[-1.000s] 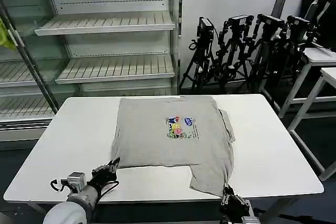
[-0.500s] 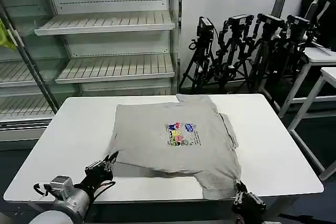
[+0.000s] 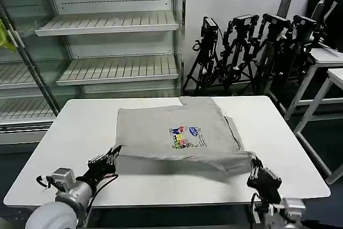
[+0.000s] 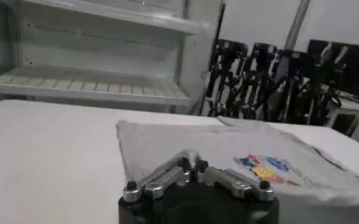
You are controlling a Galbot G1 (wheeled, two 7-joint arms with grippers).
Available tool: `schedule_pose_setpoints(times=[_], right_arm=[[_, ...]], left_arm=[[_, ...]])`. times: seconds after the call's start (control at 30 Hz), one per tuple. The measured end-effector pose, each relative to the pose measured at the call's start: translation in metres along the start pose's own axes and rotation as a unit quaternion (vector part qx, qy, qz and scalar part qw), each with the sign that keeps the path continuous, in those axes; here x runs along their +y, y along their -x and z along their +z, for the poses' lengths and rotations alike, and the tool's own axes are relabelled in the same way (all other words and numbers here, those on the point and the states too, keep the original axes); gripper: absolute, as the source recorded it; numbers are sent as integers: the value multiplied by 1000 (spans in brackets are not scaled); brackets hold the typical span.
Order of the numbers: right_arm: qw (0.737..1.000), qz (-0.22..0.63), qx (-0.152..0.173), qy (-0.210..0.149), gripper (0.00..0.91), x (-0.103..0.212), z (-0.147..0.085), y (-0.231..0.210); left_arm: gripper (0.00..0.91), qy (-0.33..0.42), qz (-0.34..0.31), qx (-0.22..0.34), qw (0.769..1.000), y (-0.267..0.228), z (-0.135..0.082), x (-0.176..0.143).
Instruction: Fold and organize the clothes.
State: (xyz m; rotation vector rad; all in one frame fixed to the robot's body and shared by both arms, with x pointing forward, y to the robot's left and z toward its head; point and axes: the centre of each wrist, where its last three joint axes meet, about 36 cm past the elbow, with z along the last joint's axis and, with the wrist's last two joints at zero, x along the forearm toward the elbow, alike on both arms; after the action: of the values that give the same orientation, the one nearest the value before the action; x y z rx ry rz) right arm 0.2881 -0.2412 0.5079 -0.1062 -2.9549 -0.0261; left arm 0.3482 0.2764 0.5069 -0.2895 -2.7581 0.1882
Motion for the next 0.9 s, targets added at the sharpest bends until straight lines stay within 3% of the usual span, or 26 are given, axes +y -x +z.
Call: schedule_pose_setpoints(times=[0.37, 0.9], right_arm=[[1000, -6, -3, -3, 0, 3, -5, 75], [998, -34, 25, -44, 0, 34, -2, 170]], left_arm=[[50, 19, -14, -2, 1000, 55, -11, 16], [50, 72, -50, 17, 996, 93, -2, 18]])
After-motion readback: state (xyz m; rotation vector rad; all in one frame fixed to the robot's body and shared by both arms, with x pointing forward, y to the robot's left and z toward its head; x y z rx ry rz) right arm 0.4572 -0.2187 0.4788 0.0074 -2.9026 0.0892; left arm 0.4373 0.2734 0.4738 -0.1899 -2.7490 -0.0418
